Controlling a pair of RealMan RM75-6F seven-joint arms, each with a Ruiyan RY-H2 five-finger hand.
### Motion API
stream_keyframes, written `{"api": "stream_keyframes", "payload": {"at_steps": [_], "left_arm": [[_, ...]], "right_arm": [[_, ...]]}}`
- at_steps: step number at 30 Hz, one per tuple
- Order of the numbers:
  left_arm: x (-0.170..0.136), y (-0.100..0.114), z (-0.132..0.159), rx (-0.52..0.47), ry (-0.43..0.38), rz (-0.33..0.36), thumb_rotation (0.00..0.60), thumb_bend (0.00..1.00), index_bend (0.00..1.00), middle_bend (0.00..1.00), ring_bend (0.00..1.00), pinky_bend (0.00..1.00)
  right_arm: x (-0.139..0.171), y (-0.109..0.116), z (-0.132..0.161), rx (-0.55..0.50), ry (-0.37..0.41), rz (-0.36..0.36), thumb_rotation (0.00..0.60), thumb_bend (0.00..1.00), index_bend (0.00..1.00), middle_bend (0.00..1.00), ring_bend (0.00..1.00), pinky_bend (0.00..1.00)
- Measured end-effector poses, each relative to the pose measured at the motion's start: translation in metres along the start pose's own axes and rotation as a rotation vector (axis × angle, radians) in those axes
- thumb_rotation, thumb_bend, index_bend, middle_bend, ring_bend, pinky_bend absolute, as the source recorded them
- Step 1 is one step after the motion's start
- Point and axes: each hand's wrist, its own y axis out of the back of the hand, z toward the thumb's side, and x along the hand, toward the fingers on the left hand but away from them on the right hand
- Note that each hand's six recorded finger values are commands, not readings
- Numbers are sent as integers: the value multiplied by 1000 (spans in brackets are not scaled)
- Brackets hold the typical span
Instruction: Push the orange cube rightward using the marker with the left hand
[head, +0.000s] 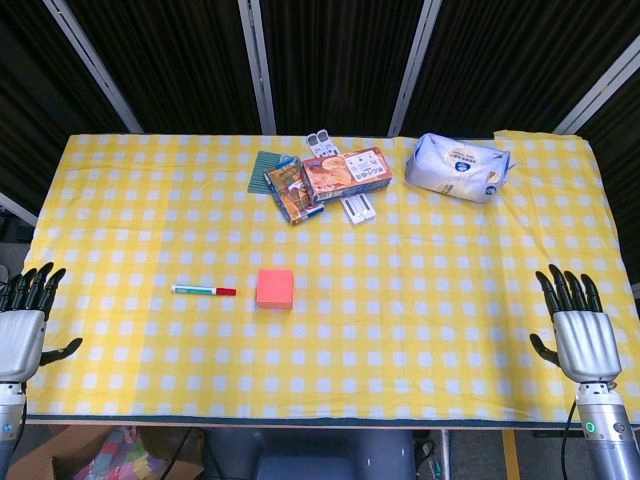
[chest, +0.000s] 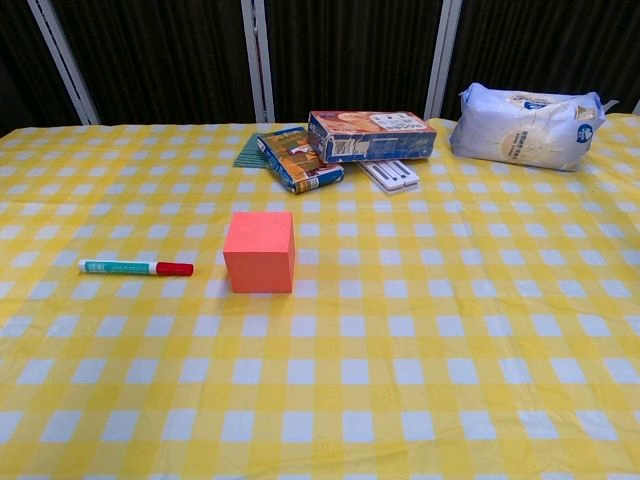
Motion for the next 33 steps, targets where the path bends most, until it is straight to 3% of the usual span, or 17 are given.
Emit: {"api": "stream_keyframes", "payload": {"at_steps": [23, 33], "left_arm": [[4, -6, 1, -6, 7, -48, 600, 2, 15, 0, 0, 40], [39, -4, 22, -15, -23, -63, 600, 156, 333, 65, 0, 131]], "right_arm": [[0, 1, 0, -14, -2, -5, 600, 303, 0, 0, 0, 0], [0, 1, 2, -24, 6, -8, 600, 303, 0, 0, 0, 0]]}}
